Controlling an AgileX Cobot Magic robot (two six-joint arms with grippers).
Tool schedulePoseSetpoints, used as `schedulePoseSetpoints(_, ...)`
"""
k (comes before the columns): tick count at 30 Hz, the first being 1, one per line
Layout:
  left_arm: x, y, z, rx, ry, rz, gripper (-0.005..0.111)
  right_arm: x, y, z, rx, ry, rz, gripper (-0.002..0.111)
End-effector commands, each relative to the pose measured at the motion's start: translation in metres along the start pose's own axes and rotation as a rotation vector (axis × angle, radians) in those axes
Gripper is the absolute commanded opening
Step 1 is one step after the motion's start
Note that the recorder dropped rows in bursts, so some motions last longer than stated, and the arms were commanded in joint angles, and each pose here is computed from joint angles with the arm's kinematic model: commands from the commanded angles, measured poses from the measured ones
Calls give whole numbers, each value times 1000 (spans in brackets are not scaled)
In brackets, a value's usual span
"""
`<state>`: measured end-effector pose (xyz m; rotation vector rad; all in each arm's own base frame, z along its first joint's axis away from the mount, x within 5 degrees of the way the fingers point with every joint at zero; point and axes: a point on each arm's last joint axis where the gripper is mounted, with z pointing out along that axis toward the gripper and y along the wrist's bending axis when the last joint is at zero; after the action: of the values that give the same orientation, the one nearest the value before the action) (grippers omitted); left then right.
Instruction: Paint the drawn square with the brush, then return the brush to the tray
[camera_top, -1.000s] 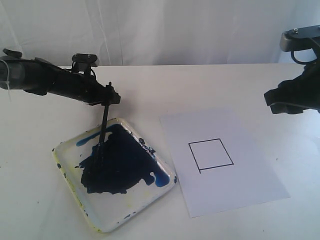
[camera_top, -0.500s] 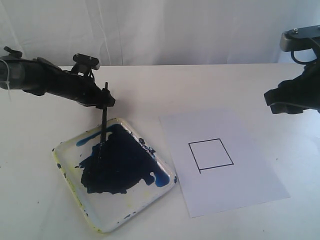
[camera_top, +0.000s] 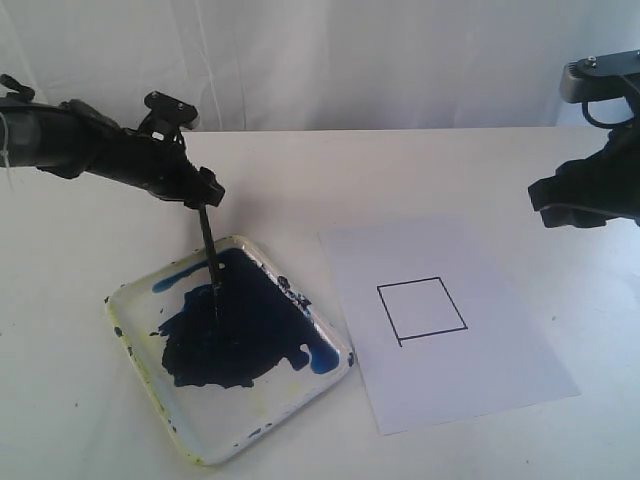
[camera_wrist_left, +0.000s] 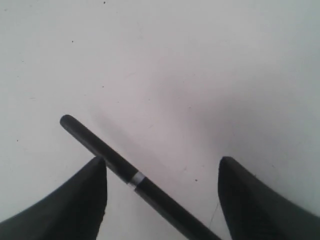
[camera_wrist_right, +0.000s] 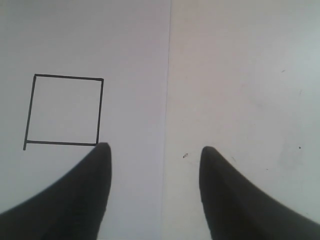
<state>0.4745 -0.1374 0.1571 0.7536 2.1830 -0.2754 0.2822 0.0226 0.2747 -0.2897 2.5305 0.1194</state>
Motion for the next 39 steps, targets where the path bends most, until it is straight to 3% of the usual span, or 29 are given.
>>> schedulePoseSetpoints(1,-3,-1,-6,19,15,52,66,-2,0,-1,3,-15,1,51)
schedulePoseSetpoints(7,-8,-1,-13,11,18,105,66,-2,0,-1,3,-15,1,51)
schedulePoseSetpoints(11,-26,-2,-34,9,-25,148,66,-2,0,-1,3,-15,1,51)
schedulePoseSetpoints(15,-35,-4,-56,13,21,382,66,-3,0,-1,3,-17,1,51)
schedulePoseSetpoints(19,-29,-4,-66,46,142,704,66,-3,0,-1,3,-17,1,51)
schedulePoseSetpoints(25,-26,-3,-68,70,184,1014,66,-3,0,-1,5,-21,1,51)
schedulePoseSetpoints(29,-19,-8,-67,181,205,1248,62,-3,0,-1,7,-23,-1,51)
schedulePoseSetpoints(34,-21,-24,-64,233,176,1349,57,-4,-1,0,9,-28,-1,51)
schedulePoseSetpoints(39,-29,-42,-58,217,138,1436,72,-4,-1,1,8,-24,0,51)
